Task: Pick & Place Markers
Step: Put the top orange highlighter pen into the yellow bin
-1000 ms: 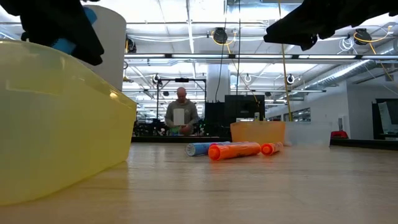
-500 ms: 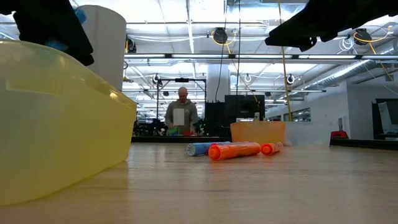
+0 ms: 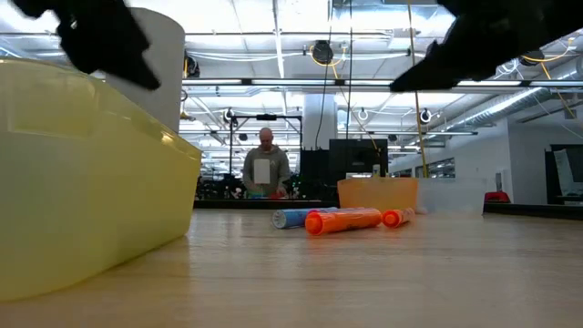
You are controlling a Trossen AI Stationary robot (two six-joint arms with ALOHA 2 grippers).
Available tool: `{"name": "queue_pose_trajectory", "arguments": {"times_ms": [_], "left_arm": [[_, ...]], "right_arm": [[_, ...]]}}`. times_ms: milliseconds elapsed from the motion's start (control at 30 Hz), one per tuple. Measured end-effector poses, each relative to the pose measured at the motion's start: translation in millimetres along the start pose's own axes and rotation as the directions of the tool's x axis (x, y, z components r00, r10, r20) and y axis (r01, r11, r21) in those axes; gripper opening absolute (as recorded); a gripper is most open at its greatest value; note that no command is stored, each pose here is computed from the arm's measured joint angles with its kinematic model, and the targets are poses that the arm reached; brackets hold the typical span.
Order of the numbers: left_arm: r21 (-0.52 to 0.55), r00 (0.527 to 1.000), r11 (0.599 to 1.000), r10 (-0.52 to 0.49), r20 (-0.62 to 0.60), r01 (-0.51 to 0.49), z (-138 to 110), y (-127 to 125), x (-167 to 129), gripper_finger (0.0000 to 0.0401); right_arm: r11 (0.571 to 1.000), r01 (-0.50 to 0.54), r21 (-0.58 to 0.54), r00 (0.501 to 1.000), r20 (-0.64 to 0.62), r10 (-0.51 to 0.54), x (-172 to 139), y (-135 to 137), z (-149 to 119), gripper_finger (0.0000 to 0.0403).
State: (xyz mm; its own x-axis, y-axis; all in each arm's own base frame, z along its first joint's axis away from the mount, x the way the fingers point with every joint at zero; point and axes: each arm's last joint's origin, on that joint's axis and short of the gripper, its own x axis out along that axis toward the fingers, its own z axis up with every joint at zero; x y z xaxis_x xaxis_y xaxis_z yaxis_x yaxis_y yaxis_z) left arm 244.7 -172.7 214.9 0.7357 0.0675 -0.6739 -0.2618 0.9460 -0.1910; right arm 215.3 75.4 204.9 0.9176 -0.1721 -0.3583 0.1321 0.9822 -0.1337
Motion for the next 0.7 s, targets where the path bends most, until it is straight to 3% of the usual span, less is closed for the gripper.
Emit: {"name": "queue_pose_trajectory", "arguments": {"times_ms": [233,433,533,700], "left_arm": [[0.172,0.969,0.984,-0.082,0.232,0.042,39.9,6.5,-29.6,0.026],[0.264,0.908,0.962,-0.041,0.416,-0.077,72.3,18.6,-32.3,0.0261],[0.275,0.897,0.954,-0.015,0.442,-0.119,81.2,26.3,-28.5,0.0266],[0.265,0.896,0.959,-0.032,0.443,-0.097,89.5,34.1,-24.2,0.0267]], "right_arm": [[0.997,-0.019,-0.077,0.99,-0.139,0.009,25.5,-1.9,-22.0,0.0149],[0.97,-0.044,-0.24,0.963,-0.268,-0.023,45.5,3.9,-49.6,0.0171],[0.967,-0.024,-0.252,0.947,-0.317,-0.059,53.3,-1.2,-59.3,0.0181],[0.988,0.041,-0.151,0.908,-0.407,-0.1,61.9,-23.0,-68.8,0.0184]]}}
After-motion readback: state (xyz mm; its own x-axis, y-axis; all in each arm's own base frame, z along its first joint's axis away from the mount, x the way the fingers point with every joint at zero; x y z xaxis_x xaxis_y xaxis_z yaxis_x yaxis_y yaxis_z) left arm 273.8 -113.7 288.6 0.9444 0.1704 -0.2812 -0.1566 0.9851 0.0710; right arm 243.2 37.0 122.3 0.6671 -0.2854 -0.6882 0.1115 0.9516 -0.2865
